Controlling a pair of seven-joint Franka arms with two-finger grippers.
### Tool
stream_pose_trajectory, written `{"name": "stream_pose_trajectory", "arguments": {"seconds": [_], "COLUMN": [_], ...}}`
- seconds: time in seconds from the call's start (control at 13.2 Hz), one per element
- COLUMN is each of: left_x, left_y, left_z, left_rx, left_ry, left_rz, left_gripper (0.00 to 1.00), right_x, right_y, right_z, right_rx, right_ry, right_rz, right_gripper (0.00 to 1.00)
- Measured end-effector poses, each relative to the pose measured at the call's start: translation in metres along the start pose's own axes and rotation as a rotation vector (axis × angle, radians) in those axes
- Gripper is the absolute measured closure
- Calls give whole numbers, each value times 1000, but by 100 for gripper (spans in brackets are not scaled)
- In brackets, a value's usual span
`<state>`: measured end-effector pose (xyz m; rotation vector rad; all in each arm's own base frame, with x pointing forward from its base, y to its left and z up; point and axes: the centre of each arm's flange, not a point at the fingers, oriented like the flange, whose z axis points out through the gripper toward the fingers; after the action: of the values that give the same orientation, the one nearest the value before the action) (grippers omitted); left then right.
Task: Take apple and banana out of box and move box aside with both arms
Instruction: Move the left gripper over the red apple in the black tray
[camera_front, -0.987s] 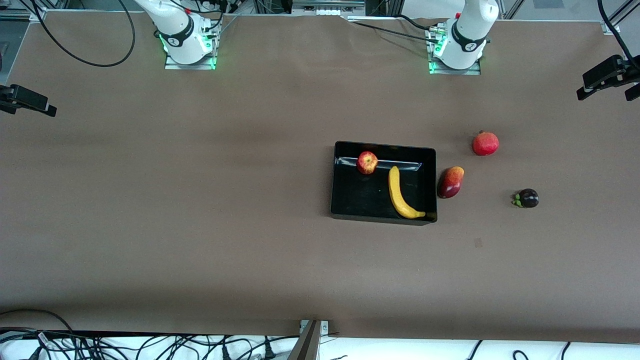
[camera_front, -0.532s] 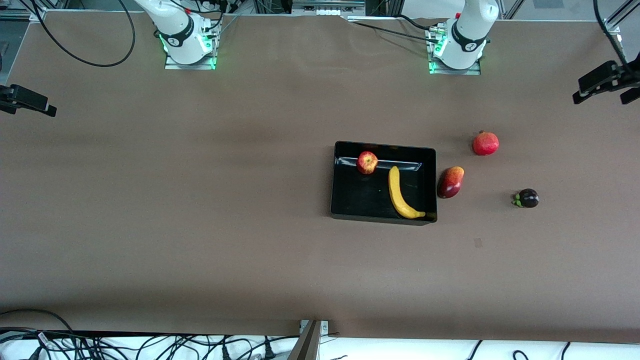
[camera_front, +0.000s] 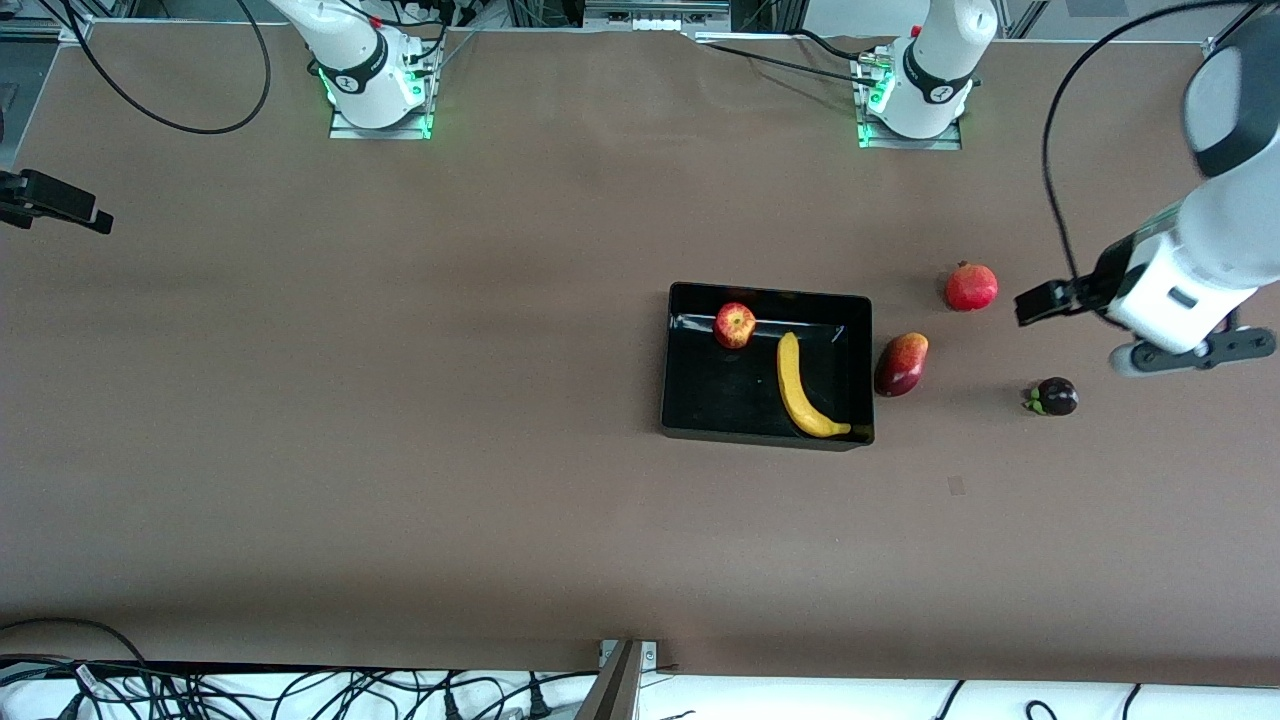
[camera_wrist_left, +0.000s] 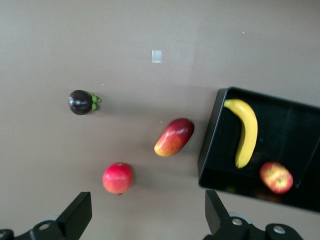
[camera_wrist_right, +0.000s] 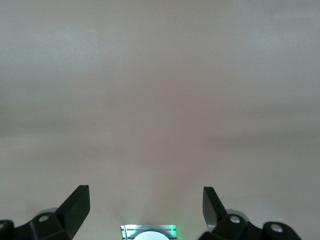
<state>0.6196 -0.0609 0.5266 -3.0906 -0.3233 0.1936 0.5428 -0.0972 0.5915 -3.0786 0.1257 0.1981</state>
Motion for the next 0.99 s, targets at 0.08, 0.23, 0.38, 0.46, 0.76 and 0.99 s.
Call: {"name": "stream_pose_trajectory", "arguments": {"seconds": [0.08, 0.23, 0.38, 0.46, 0.76, 0.99], "left_x": [5, 11, 14, 14, -1, -25], "left_y": [12, 42, 74, 88, 137, 172], "left_z": [11, 31, 54, 65, 108, 144], "left_rx": [0, -9, -9, -14, -37, -28], "left_ry": [3, 13, 17, 7, -49, -69], "left_rz": [-41, -141, -243, -280, -340, -312], "left_gripper": [0, 0, 0, 0, 0, 0], "right_x": [0, 0, 0, 0, 0, 0], "right_y": [0, 0, 0, 0, 0, 0], "right_z": [0, 0, 0, 0, 0, 0], "right_rx": [0, 0, 0, 0, 0, 0], "right_ry": [0, 0, 0, 0, 0, 0], "right_rz": [0, 0, 0, 0, 0, 0], "right_gripper": [0, 0, 0, 0, 0, 0]}}
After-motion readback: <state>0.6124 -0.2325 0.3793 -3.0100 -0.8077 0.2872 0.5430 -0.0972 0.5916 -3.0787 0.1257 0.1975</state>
